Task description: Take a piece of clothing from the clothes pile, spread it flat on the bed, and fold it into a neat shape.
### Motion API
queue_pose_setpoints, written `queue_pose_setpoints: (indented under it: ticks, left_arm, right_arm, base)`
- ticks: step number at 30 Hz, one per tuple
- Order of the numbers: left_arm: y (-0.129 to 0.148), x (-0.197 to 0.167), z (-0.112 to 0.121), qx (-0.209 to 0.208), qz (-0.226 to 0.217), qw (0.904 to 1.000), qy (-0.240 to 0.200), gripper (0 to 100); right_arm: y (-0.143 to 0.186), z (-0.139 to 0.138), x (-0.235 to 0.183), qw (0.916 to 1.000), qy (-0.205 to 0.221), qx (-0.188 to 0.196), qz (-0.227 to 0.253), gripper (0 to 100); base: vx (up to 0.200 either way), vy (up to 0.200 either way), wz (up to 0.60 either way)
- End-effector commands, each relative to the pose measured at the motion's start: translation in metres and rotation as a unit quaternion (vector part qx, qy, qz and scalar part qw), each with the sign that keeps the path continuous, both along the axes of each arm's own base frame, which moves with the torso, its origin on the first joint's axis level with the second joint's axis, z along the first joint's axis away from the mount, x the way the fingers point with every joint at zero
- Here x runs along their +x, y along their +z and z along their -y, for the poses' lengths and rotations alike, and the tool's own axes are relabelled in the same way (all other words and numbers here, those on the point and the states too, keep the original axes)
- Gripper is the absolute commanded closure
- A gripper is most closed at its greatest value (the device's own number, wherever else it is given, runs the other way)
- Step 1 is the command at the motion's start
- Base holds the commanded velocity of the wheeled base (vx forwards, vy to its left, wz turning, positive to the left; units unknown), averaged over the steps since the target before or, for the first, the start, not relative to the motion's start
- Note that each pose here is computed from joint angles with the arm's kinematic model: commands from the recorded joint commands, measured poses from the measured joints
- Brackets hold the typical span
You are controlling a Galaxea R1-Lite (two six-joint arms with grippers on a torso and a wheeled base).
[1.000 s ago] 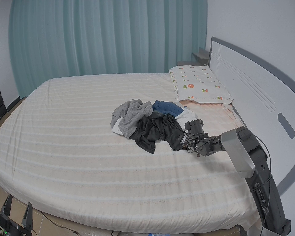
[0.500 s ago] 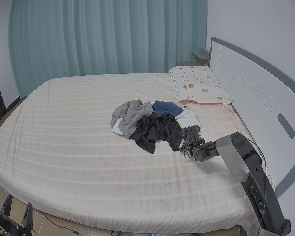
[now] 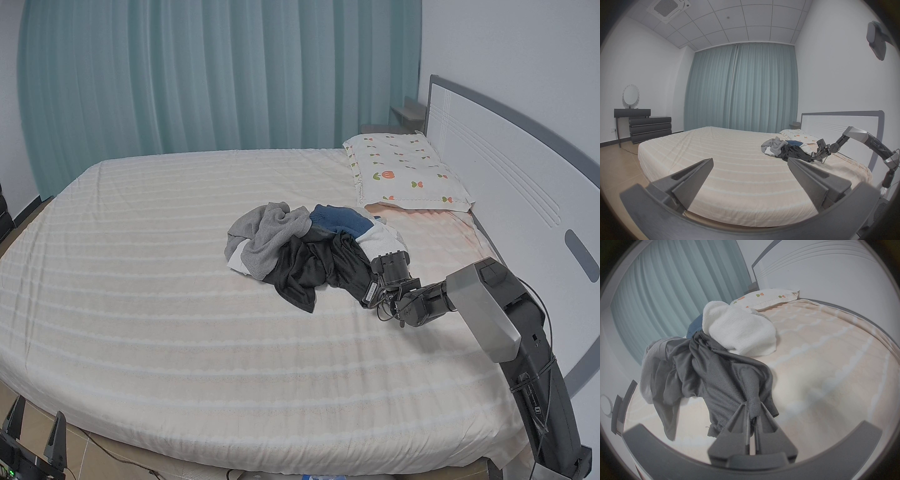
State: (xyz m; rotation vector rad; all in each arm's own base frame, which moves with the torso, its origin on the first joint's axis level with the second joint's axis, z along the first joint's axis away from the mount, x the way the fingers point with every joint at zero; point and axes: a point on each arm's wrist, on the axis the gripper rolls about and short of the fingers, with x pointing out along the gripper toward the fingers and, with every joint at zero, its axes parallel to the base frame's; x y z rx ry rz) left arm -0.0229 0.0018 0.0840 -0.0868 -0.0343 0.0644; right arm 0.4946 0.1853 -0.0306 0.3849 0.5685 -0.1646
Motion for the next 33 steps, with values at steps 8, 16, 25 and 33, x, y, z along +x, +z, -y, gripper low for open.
queue_pose_setpoints:
  ticks: [8,16,25,33]
  left_arm:
    - [-0.005,0.001,0.000,0.000,-0.003,1.0000,0.000,0]
    - [-0.005,0.001,0.000,0.000,-0.003,1.0000,0.000,0]
    - [-0.005,0.001,0.000,0.004,-0.004,1.0000,-0.001,0]
    - [-0.006,0.000,0.001,0.013,-0.007,0.9995,-0.026,0]
  right_arm:
    - [0.063,0.022,-0.095,0.9952,0.076,0.059,0.020,100]
    - [0.121,0.050,-0.204,0.9701,0.170,0.158,0.071,100]
    - [0.153,0.059,-0.290,0.9357,0.241,0.223,0.129,100]
    - [0.168,0.070,-0.319,0.9134,0.274,0.257,0.156,100]
  base:
    - [0.000,0.000,0.00]
    - [0.000,0.000,0.00]
    - [0.000,0.000,0.00]
    - [0.000,0.000,0.00]
